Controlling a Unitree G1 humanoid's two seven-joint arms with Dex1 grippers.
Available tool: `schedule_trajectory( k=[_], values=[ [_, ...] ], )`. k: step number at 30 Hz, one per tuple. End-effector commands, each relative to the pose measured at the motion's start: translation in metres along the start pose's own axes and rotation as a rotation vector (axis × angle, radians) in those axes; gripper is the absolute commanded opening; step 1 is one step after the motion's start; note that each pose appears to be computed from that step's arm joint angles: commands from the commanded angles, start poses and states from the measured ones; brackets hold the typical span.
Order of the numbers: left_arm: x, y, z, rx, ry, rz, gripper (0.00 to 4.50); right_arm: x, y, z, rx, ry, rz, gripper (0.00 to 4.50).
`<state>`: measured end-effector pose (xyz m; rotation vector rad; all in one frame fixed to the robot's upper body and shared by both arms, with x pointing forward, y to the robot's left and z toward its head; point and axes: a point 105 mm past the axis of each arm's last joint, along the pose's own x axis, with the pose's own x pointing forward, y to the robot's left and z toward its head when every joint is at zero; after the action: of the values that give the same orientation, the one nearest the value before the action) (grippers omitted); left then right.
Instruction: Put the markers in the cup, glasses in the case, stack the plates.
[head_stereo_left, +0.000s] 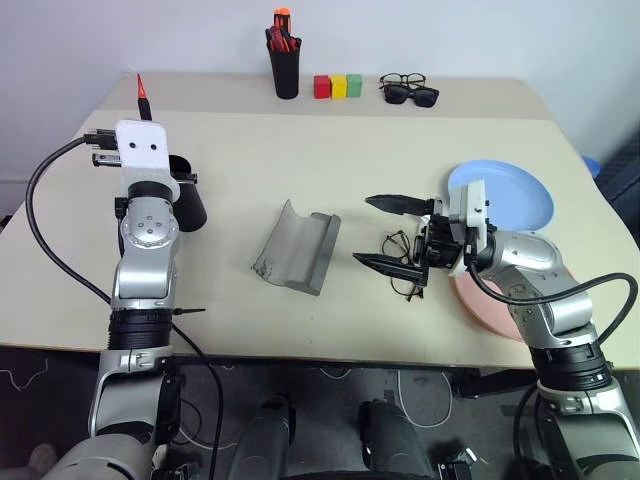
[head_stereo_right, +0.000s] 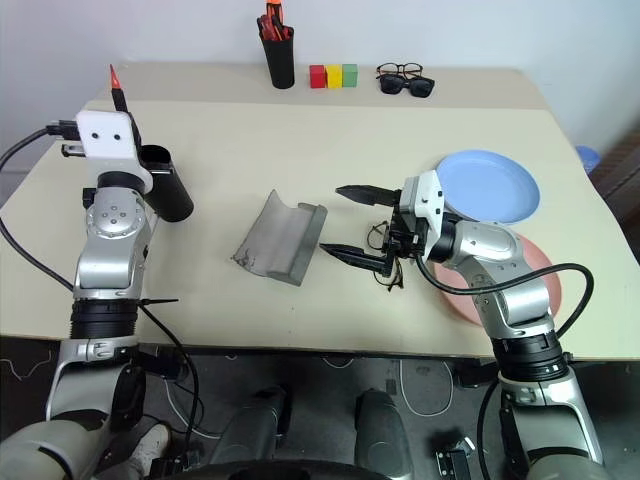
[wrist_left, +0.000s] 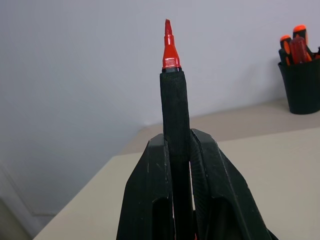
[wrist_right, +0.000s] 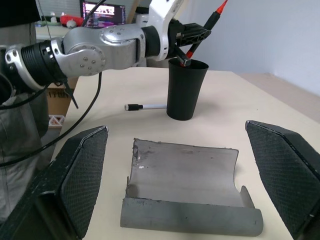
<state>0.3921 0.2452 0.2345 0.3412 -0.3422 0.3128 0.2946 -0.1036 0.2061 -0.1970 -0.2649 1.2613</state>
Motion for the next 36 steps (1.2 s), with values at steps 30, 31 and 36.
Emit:
schedule_trajectory(
  k=[30,31,36],
  values=[
    [-0.153,0.052,-0.06,-0.208,0.918,-0.413,3.75,0.004,0.012,-0.02,0.182,-0.034,0.02,4.5],
    [-0.152,0.056,-0.066,-0.204,0.955,-0.379,3.75,0.005,0.012,-0.02,0.182,-0.034,0.019,4.5],
    [-0.135,0.075,-0.074,-0.21,1.0,-0.254,3.75,0.004,0.009,-0.021,0.172,-0.03,0.008,4.5]
  ],
)
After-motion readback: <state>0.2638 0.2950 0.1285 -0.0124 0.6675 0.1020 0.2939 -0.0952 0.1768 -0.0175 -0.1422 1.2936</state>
